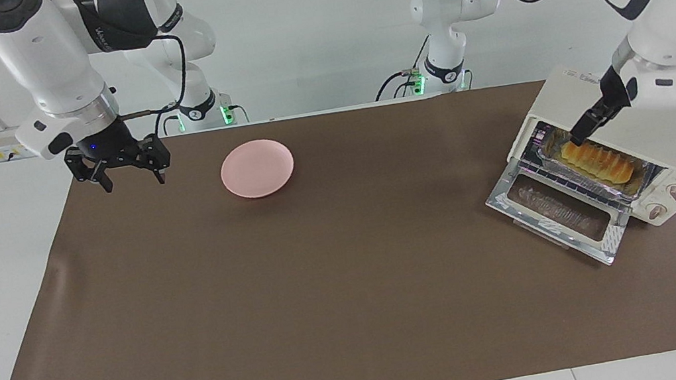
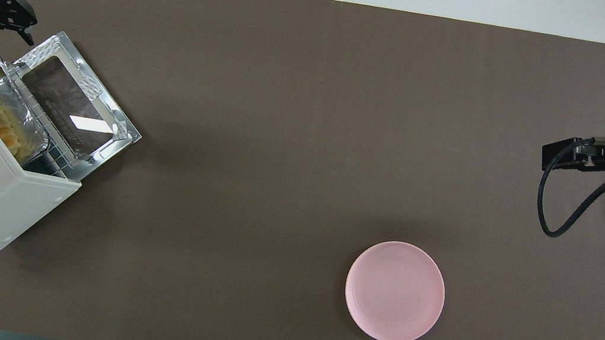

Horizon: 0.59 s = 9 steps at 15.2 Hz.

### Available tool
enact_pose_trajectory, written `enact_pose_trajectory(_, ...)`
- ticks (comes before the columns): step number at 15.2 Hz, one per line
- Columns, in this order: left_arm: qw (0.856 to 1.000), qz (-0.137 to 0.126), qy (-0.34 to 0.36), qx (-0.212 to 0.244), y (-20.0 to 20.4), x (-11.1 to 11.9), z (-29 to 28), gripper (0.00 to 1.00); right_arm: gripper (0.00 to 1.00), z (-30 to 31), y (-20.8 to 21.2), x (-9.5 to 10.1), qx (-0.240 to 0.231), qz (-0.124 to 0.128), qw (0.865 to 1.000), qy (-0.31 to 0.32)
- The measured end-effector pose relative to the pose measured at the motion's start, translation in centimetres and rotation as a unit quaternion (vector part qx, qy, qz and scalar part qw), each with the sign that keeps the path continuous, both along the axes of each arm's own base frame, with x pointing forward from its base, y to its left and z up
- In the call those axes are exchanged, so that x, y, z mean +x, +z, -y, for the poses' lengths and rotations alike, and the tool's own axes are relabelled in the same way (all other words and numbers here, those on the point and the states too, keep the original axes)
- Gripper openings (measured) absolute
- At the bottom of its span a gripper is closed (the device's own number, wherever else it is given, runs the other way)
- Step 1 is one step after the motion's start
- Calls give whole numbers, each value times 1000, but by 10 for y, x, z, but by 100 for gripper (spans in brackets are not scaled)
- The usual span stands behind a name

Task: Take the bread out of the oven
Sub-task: 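Reach the left gripper into the toaster oven toward the foil tray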

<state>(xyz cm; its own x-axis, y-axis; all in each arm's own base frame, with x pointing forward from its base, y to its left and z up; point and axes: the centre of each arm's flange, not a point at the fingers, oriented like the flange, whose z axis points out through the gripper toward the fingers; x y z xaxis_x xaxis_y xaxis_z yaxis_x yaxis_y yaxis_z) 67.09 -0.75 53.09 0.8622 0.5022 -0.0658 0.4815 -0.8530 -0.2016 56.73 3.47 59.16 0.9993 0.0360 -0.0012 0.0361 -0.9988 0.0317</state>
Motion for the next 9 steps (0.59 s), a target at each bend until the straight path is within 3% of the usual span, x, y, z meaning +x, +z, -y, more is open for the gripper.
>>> enact_pose_trajectory(3, 998, 0, 25, 55, -47, 27, 10, 100, 100, -6, -1, -2, 30, -8, 1000, 2)
enact_pose_trajectory(9, 986, -18, 122, 115, -112, 31, 15, 100, 100, -6, -2, -5, 32, -21, 999, 15)
